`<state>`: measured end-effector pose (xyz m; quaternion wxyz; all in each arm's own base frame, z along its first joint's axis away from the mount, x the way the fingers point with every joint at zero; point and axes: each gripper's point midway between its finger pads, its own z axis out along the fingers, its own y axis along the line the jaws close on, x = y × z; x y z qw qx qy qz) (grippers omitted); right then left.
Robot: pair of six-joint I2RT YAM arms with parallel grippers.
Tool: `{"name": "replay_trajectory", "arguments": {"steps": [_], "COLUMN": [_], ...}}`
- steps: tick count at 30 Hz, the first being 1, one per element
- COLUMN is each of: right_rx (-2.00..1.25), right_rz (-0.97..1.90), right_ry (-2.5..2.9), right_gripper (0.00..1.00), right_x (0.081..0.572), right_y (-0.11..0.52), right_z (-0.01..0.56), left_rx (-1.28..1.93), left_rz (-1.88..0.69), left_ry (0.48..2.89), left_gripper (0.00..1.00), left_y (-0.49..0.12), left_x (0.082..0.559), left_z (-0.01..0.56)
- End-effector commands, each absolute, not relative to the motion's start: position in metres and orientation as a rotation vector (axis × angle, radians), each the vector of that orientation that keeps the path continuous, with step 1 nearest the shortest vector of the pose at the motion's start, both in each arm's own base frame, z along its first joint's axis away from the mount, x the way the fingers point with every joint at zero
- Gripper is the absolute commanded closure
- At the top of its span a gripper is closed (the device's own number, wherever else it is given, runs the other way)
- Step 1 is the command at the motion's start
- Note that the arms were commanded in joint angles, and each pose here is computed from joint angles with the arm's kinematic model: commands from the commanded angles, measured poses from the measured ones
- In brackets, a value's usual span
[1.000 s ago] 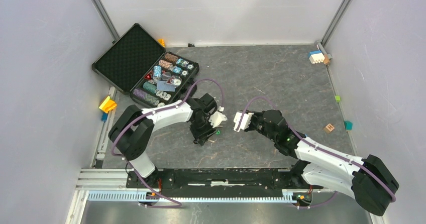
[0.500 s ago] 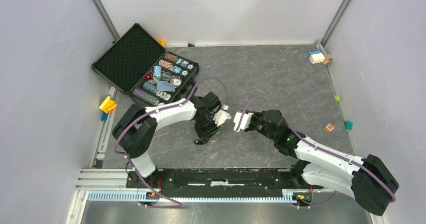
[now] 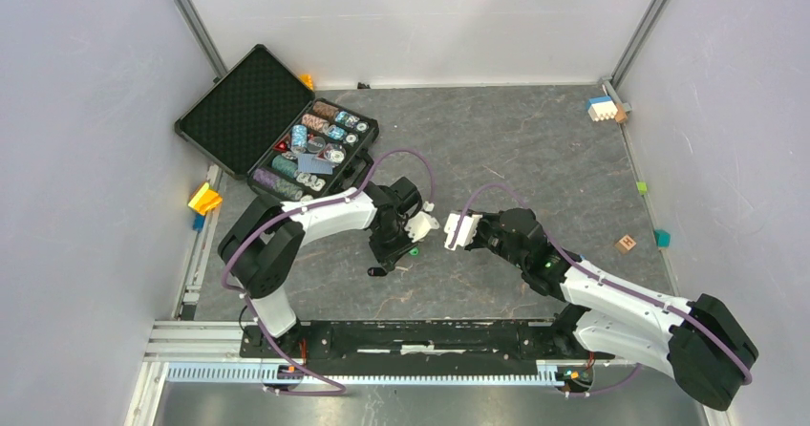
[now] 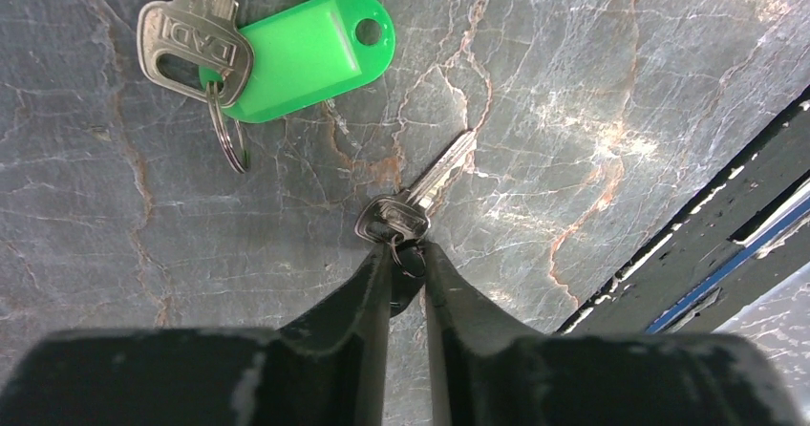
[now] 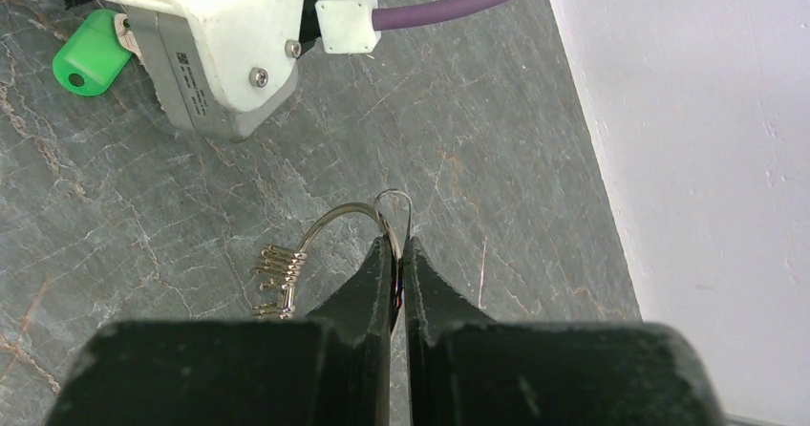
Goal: Put the keys on the keyring
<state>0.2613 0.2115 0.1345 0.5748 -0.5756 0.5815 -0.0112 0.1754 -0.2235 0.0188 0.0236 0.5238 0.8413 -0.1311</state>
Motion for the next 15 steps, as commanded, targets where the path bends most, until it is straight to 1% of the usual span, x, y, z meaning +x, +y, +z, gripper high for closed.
{"name": "replay_trajectory", "arguments": {"steps": [1, 7, 12, 15], "right_rx": [-1.303, -1.299, -1.306, -1.304], "right_rz": [-0.018, -0.016, 0.019, 0.025], "right_ry": [1.312, 1.314, 1.296, 1.287], "right_gripper": [1.0, 1.0, 1.0, 1.0], "right_x": [0.269, 0.269, 0.265, 0.264], "right_y": [0.22, 0.219, 0.224, 0.224], "right_z": [0.16, 0.161, 0.164, 0.167], "left_rx": [1.597, 1.622, 1.655, 1.692], "left_rz": [-0.411, -0.419, -0.498, -0.544], "left_ry": [2.594, 2.527, 2.388, 2.251], "left_gripper": [0.81, 0.98, 0.98, 0.98], "left_y": [-0.23, -0.23, -0.237, -0.245], "left_x": [0.179, 0.181, 0.181, 0.183], "left_z": [0.025, 0.036, 0.059, 0.071]}}
